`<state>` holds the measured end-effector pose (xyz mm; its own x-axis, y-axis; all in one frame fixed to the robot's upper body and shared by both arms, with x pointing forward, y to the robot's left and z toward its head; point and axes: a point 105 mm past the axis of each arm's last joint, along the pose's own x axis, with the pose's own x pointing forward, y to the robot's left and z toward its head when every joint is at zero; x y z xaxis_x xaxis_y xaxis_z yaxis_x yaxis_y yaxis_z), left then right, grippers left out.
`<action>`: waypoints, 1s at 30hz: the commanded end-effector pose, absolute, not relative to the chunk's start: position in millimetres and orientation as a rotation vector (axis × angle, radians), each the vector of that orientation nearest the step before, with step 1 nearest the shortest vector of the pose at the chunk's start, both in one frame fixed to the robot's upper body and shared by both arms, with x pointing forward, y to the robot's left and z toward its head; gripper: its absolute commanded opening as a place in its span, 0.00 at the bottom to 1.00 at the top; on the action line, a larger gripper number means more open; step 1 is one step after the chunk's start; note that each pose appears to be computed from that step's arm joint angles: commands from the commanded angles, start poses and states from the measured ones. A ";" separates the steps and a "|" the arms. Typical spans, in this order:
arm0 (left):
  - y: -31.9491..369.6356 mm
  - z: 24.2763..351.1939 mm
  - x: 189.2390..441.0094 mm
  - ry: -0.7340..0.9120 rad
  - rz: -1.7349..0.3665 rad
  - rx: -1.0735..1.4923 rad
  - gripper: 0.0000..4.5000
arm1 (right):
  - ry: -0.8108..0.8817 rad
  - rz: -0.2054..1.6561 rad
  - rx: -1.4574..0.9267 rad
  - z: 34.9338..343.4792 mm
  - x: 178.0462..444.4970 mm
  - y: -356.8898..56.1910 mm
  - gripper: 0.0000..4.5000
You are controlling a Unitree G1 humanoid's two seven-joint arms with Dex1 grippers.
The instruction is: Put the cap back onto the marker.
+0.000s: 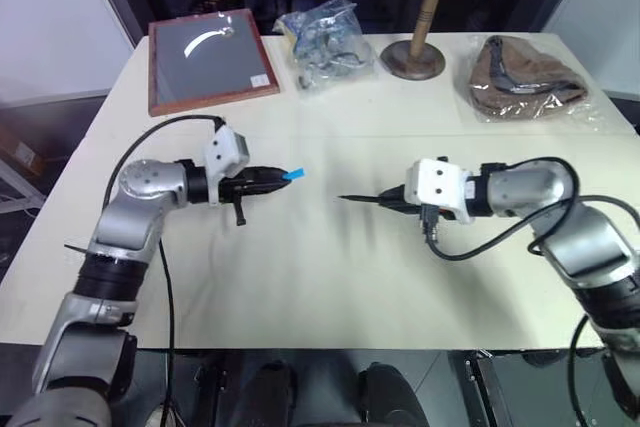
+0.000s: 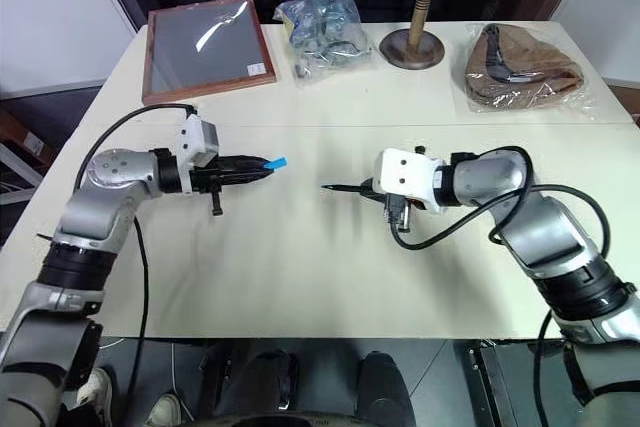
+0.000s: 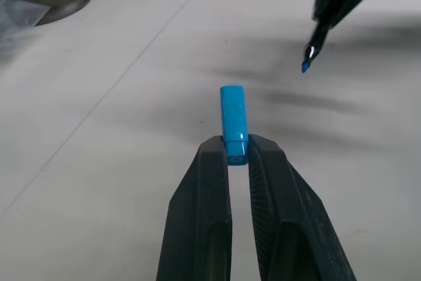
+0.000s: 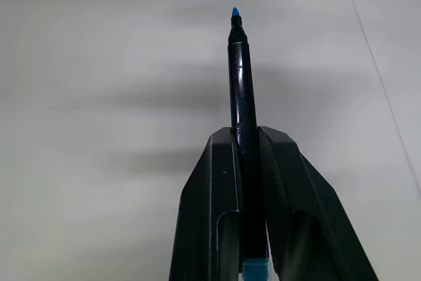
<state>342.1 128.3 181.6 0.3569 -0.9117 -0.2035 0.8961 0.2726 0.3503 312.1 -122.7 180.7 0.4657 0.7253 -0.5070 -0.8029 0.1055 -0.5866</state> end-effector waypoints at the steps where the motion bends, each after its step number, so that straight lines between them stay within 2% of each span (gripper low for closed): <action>1: 130.0 185.2 340.1 -0.076 -1.266 0.498 0.01 | 0.042 1.132 -0.979 191.9 315.2 -116.6 0.00; 9: 122.8 172.9 332.0 -0.094 -1.360 0.564 0.01 | 0.005 1.145 -0.993 200.5 321.5 -106.7 0.00; 30: 122.9 169.1 333.8 -0.105 -1.349 0.593 0.01 | -0.003 1.217 -0.979 198.5 316.6 -90.4 0.00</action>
